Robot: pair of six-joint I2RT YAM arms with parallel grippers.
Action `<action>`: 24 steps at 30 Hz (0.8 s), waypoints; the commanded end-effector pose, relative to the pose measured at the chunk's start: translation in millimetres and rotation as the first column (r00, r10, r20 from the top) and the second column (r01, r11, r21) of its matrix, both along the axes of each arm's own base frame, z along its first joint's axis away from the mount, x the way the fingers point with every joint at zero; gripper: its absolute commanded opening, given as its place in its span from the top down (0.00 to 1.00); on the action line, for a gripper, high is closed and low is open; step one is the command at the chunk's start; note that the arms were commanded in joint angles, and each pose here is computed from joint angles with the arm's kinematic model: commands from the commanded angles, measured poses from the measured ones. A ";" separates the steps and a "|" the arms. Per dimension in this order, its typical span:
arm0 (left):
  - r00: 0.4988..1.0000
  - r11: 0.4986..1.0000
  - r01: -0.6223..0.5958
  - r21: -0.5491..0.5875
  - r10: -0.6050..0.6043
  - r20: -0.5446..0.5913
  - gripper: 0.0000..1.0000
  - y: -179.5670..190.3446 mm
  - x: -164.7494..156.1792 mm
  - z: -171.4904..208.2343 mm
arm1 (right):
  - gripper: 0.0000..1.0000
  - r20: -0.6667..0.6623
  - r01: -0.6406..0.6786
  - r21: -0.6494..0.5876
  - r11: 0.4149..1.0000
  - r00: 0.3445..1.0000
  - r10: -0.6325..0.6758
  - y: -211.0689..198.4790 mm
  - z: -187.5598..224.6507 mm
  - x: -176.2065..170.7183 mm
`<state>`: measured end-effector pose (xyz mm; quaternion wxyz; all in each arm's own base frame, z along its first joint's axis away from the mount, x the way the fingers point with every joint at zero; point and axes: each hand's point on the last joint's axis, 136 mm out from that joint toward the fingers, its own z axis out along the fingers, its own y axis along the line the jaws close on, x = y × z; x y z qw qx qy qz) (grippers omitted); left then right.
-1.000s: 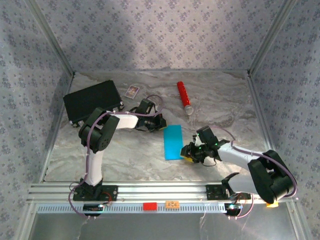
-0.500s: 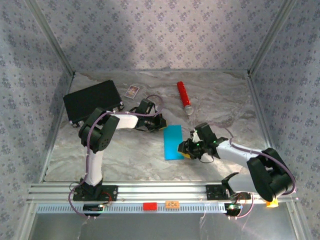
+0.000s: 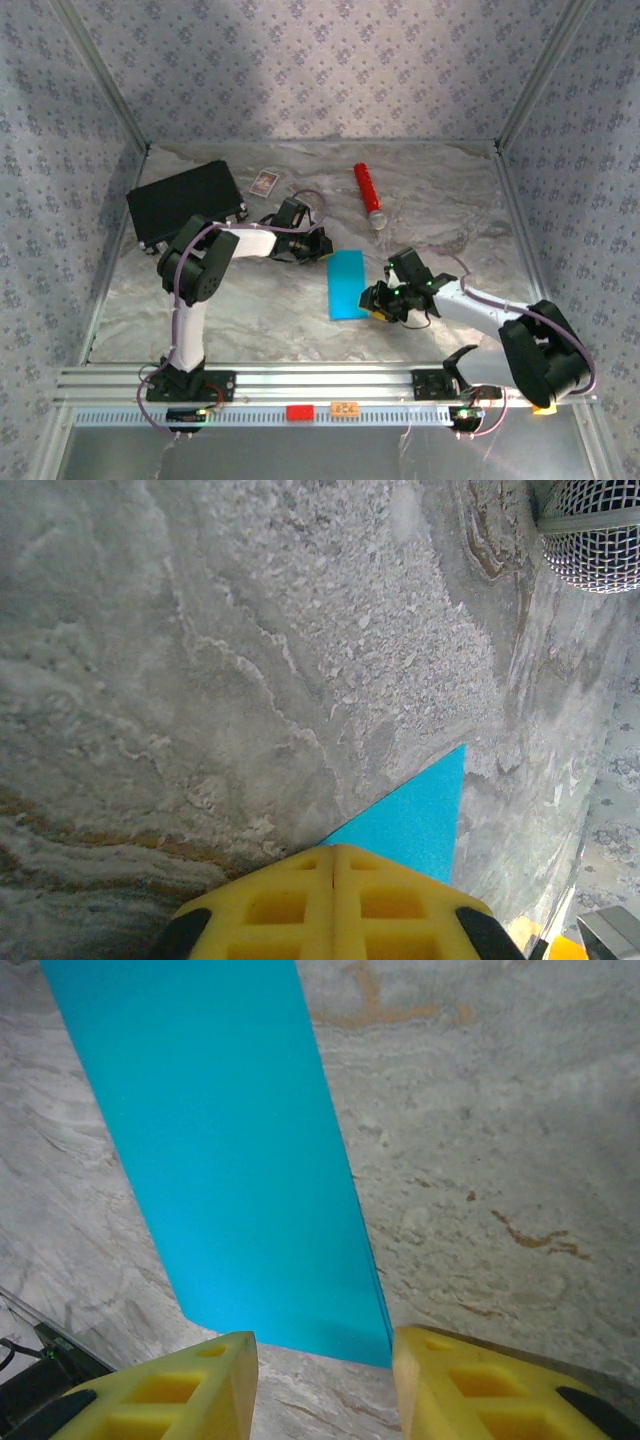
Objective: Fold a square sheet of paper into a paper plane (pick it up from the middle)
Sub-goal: Fold the triangle a second time at the center of the table.
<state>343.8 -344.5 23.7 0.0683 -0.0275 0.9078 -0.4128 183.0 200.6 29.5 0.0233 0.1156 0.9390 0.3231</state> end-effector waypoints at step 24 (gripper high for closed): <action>0.996 0.997 0.009 0.079 -0.002 -0.095 1.00 9.2 -22.3 -35.5 | 0.55 0.016 -0.016 -0.027 0.999 1.000 0.017 1.7 2.7 -1.0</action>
